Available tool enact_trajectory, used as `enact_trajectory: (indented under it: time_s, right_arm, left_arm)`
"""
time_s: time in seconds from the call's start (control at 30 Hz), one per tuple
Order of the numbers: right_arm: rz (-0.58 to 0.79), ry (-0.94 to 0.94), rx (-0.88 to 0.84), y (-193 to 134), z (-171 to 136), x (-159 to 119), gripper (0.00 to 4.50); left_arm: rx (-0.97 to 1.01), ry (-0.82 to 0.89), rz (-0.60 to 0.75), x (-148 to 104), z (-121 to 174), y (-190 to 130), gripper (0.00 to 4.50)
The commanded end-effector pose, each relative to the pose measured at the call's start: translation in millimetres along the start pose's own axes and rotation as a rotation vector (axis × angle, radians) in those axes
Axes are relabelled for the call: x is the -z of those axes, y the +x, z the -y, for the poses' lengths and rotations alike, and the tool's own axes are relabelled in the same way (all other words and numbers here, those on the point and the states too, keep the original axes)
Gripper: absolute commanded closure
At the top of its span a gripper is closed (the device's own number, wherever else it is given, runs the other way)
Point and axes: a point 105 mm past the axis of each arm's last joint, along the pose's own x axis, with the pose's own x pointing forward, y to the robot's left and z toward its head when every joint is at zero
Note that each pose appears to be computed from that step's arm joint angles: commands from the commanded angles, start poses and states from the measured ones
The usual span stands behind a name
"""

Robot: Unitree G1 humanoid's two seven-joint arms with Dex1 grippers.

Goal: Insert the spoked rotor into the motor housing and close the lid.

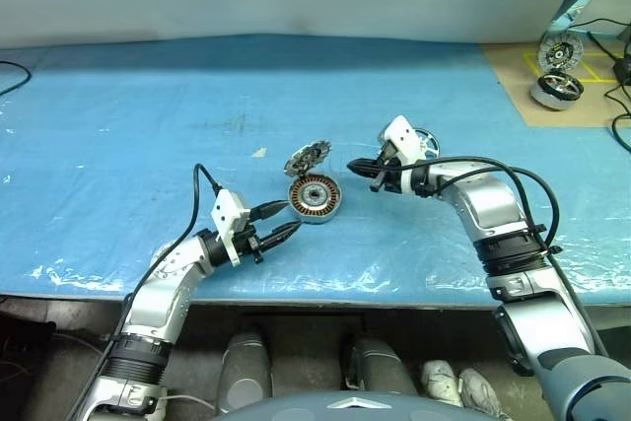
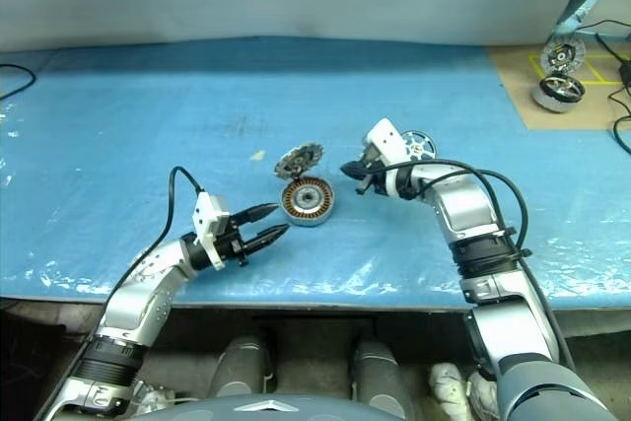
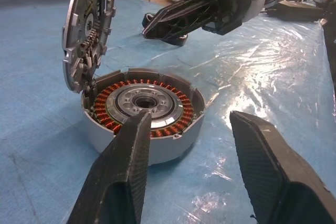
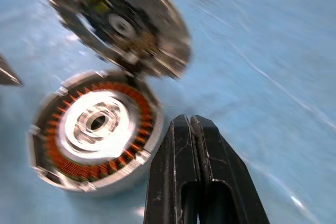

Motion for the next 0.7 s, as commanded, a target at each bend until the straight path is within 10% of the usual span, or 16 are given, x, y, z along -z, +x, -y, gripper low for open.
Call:
enact_trajectory:
  time_s: [0.03,0.37,0.7]
  right_arm:
    - [-0.011,-0.099,0.117,-9,16,-17,4.48]
    - [-0.080,0.071,0.580,-60,108,-15,4.48]
    - [-0.124,0.092,0.578,-71,111,-4,1.45]
  left_arm:
    - [-0.007,0.022,0.022,-1,-5,-1,2.00]
    - [0.002,0.027,0.036,7,-7,-4,2.00]
    - [0.015,0.021,0.052,-3,1,3,2.00]
